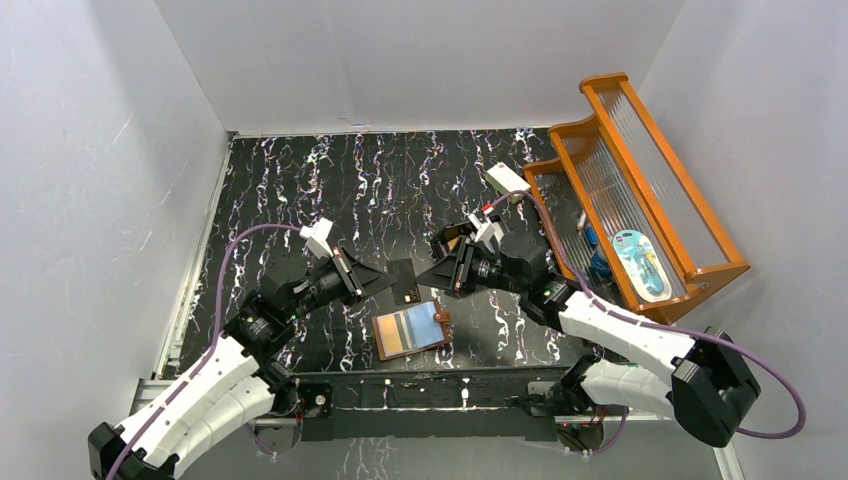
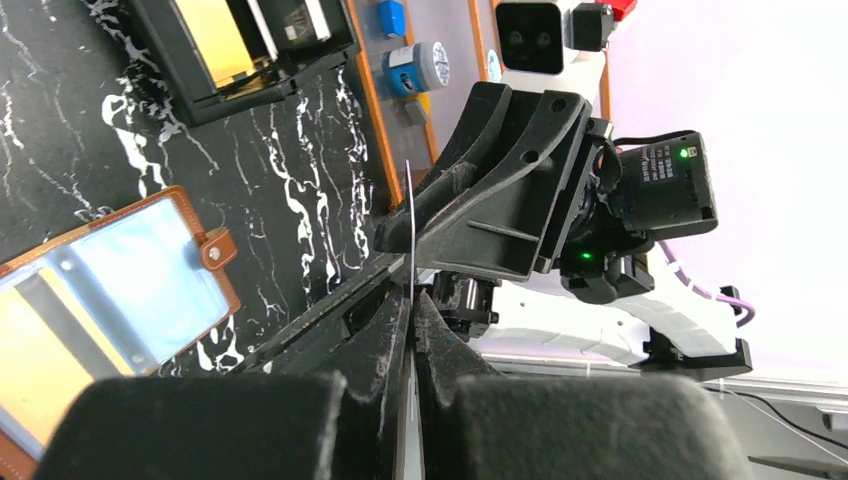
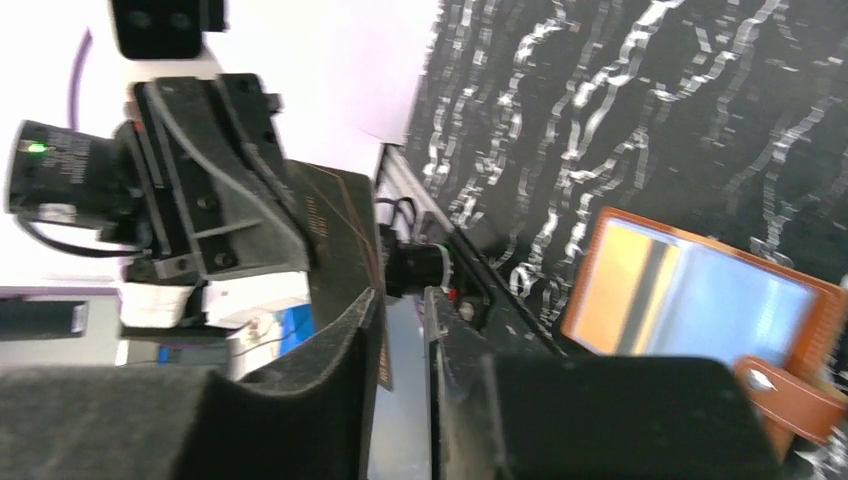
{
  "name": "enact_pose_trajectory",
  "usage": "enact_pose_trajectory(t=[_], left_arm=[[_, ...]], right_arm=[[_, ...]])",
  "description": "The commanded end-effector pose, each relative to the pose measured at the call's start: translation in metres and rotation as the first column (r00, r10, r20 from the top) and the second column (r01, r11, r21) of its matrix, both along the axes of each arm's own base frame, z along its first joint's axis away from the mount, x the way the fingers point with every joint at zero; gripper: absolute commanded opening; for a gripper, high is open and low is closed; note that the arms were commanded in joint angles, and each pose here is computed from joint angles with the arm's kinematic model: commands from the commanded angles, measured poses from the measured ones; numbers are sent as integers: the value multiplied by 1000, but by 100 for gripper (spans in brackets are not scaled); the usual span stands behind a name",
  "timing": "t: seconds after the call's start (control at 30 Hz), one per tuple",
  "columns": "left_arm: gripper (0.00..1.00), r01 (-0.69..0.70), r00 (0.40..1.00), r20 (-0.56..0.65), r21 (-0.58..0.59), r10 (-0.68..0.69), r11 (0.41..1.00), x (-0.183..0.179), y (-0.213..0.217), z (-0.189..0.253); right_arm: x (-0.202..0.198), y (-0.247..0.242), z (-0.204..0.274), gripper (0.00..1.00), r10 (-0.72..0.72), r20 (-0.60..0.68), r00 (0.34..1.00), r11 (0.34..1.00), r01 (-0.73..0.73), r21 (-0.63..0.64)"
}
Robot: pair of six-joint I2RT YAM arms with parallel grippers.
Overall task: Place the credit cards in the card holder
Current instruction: Insert the credit card into the card holder.
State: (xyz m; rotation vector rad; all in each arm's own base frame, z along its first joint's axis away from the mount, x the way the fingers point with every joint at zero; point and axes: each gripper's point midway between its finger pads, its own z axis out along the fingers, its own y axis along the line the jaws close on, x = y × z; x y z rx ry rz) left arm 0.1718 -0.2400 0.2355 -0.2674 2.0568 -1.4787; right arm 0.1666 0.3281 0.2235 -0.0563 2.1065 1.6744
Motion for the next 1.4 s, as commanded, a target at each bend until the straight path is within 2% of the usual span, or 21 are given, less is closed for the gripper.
enact_pose_trajectory(t=[0.0,0.1,0.3,0.47,0.63,0.8,1.13,1.37], left_arm=[[0,-22,999,-32,47,24,999,-1,7,-19],[0,-26,994,-106,105,38,994,-2,9,-52],[0,40,977,-212,111,-16,993,-8,-1,-97],[0,74,970,-242,178,-29,981,-11,0,-119],[0,77,961,-274,176,-26,981,-14,1,-137],[0,92,957,-289,218,-26,972,-16,4,-151],[0,150,952,-303,361,-37,920,-21,16,-172],[0,149,952,-306,383,-27,912,-22,20,-181]], right_arm=[[12,-14,-8,34,-66,87,994,987,78,-142],[20,-27,-38,41,-98,101,990,948,124,-292],[16,-39,-103,45,-54,51,997,853,72,-517],[12,-41,-133,46,-37,61,997,785,67,-616],[11,-44,-151,47,-29,101,995,703,92,-705],[6,-43,-165,47,2,103,995,653,77,-753],[-15,-34,-182,38,19,67,998,640,39,-767],[-21,-34,-187,36,20,60,998,633,34,-774]])
